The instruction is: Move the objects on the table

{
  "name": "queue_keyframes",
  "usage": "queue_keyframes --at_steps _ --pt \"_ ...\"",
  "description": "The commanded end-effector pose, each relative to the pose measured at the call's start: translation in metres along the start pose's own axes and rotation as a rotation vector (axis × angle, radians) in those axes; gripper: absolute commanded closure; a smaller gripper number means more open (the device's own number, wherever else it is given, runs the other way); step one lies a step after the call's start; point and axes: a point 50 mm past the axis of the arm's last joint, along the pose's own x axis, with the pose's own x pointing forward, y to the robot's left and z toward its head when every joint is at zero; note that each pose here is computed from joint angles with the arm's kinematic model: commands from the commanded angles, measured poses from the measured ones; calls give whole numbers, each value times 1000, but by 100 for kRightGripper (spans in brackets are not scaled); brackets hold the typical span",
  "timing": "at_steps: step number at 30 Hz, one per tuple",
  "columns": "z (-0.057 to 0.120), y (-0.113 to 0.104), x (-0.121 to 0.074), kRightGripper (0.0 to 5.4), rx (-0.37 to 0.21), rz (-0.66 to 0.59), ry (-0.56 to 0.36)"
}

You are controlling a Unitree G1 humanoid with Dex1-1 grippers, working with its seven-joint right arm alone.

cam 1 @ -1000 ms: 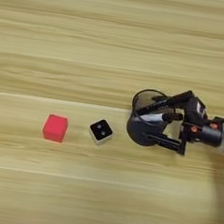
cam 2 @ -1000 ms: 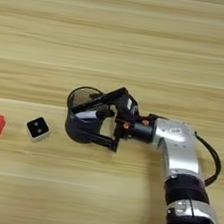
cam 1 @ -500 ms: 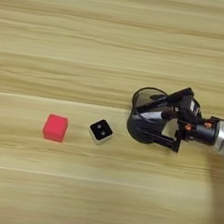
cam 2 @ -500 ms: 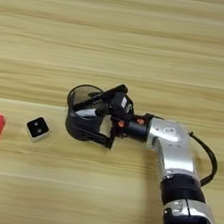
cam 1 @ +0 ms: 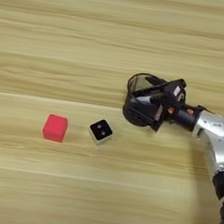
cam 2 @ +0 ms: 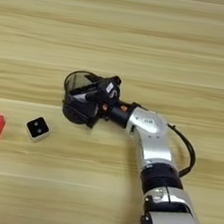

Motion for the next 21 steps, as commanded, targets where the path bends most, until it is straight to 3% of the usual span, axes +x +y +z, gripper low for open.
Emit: queue_keyframes --at_steps 1,21 --pt "41 -26 12 2 -122 -106 -97" --pt "50 -36 13 2 -116 -172 -126"
